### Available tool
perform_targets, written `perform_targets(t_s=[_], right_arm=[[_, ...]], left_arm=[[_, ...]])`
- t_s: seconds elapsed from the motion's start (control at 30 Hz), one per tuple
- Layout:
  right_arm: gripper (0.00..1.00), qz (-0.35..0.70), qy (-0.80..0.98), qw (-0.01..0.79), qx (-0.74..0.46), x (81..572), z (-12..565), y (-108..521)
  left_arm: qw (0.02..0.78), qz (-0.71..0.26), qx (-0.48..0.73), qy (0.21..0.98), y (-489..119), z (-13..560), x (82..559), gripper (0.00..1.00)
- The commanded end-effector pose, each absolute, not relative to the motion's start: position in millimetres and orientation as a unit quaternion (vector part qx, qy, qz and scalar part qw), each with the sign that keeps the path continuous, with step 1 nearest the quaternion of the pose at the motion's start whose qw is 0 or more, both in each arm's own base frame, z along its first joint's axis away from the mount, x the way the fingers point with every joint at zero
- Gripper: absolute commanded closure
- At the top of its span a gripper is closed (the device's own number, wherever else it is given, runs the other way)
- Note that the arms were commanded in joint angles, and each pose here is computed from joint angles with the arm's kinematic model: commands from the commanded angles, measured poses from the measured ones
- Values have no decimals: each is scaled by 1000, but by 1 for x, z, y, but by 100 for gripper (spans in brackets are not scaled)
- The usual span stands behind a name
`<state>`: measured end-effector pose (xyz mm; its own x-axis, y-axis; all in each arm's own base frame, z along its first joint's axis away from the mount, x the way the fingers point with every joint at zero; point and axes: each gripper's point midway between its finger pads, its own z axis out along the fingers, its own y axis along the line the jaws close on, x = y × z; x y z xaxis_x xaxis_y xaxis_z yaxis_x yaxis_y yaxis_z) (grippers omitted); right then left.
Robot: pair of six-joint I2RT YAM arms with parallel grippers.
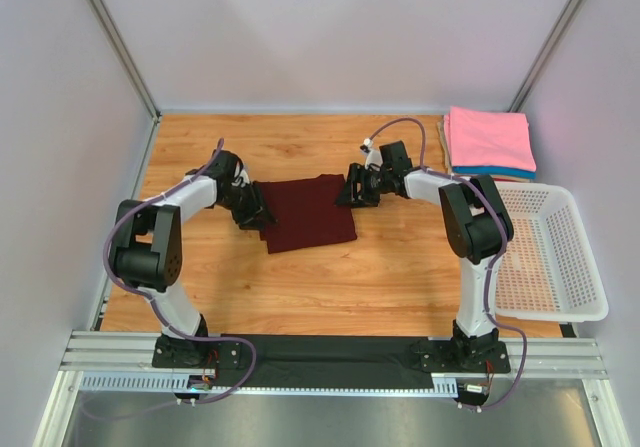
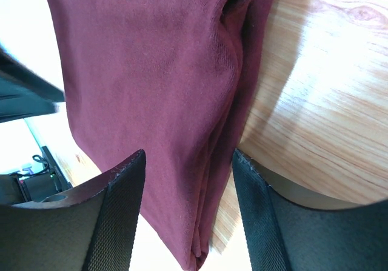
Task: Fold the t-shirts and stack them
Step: Neatly place the folded tshirt to the corner
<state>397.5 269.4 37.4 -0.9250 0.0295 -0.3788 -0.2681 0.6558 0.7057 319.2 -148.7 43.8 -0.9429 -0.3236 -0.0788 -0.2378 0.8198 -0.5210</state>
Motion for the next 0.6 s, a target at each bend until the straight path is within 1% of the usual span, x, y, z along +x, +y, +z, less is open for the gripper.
perform_targets(t_s=[0.0, 0.07, 0.17, 0.23, 0.33, 0.37, 0.47, 0.53, 0.57], right_arm=[[40, 387, 907, 158, -55, 391, 8, 264], [40, 387, 907, 156, -51, 389, 7, 265], [46, 389, 907, 155, -47, 390, 7, 265], [48, 394, 905, 156, -47, 391, 9, 267], [54, 399, 902, 158, -47, 394, 11, 270], [58, 400, 902, 157, -46, 395, 11, 270], [65, 402, 900, 161, -45, 395, 16, 270], [67, 397, 902, 165, -43, 395, 16, 268], [71, 388, 906, 165, -38, 393, 12, 264]], left_arm=[[147, -306, -114, 934, -159, 110, 334, 50], [155, -301, -110, 934, -157, 120, 334, 49], [159, -295, -111, 936, -152, 125, 331, 49], [162, -296, -111, 935, -150, 126, 329, 49], [167, -293, -107, 935, -148, 128, 326, 50], [170, -291, -106, 936, -146, 127, 326, 50], [161, -271, -113, 942, -138, 119, 322, 50], [162, -258, -116, 945, -133, 115, 318, 50], [165, -257, -117, 945, -132, 115, 318, 50]])
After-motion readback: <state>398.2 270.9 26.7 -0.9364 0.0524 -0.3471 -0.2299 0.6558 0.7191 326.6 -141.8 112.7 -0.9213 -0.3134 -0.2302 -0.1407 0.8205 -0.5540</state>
